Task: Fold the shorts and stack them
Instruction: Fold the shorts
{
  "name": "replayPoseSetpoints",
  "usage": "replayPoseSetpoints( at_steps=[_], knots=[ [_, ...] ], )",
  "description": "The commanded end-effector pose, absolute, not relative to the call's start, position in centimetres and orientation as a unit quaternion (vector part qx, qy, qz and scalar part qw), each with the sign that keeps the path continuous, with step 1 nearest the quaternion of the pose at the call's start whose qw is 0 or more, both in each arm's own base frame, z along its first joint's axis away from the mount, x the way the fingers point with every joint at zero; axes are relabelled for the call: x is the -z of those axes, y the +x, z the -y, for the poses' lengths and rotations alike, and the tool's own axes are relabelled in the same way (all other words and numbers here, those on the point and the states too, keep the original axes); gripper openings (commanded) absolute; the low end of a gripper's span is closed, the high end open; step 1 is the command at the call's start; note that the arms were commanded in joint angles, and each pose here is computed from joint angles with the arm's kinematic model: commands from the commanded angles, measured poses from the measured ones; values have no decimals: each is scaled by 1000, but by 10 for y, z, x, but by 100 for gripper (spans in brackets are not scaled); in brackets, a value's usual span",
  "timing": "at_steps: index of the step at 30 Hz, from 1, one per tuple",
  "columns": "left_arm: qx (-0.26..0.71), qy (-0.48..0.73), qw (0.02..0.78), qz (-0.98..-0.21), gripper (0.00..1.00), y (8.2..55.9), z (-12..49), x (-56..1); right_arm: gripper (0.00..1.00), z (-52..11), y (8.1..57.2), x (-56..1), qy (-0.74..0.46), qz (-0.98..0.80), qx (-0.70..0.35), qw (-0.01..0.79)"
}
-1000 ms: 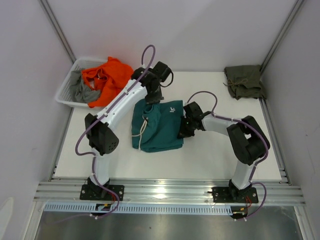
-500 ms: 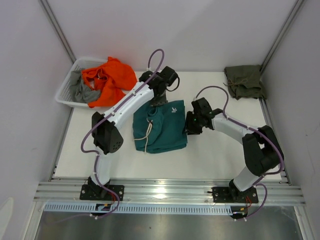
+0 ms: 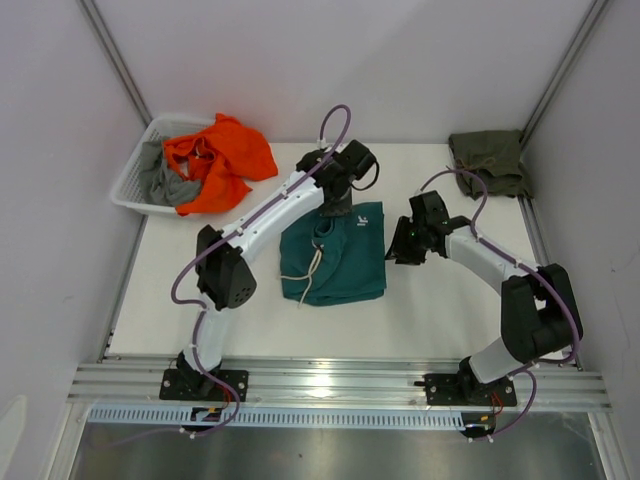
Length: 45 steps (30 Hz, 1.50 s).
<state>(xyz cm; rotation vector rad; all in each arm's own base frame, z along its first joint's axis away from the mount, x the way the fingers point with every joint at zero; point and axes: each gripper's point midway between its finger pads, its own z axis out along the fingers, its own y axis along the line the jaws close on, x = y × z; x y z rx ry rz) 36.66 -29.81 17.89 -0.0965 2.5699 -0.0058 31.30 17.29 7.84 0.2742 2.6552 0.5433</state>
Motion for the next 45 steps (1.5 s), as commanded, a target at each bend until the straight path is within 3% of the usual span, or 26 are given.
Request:
replayPoseSetpoints(
  at_steps=[1,2,4,6,10,15,19,21,22,24,26,27,28,33,40,45],
  knots=[
    [53,-20,306,-950,37,375,324,-197,38,-164,311,-88,100,-951,-192,221],
    [64,-13,308,-949,48,375,330,-199,38,-163,311,-87,101,-951,-191,220],
    [82,14,312,-947,81,368,342,-204,38,-160,313,-85,104,-951,-190,220],
    [124,34,320,-939,99,362,361,-217,38,-159,314,-84,109,-951,-191,219],
    [227,69,315,-919,99,345,395,-238,38,-153,316,-80,122,-949,-191,219],
    [246,53,354,-901,99,345,384,-277,38,-152,321,-85,127,-941,-205,235],
    [247,14,321,-914,99,348,345,-274,53,-158,331,-97,119,-933,-224,256],
    [247,-19,312,-917,99,360,317,-271,55,-159,339,-102,117,-929,-232,265],
    [225,-22,290,-930,99,355,303,-242,57,-161,341,-102,115,-927,-245,259],
    [226,-33,325,-918,99,364,277,-257,62,-166,347,-105,115,-923,-262,259],
    [204,-30,315,-926,99,364,252,-232,85,-172,349,-102,112,-923,-279,242],
    [211,-26,311,-926,99,360,246,-234,88,-176,350,-102,110,-921,-285,240],
    [204,-19,295,-933,99,356,238,-219,99,-177,350,-100,111,-922,-287,236],
    [230,-12,246,-942,99,334,217,-173,100,-188,335,-91,126,-916,-321,206],
    [279,21,270,-921,99,318,223,-191,99,-195,277,-79,160,-903,-363,166],
    [319,45,276,-905,99,315,238,-203,100,-199,270,-80,176,-883,-398,179]
  ],
)
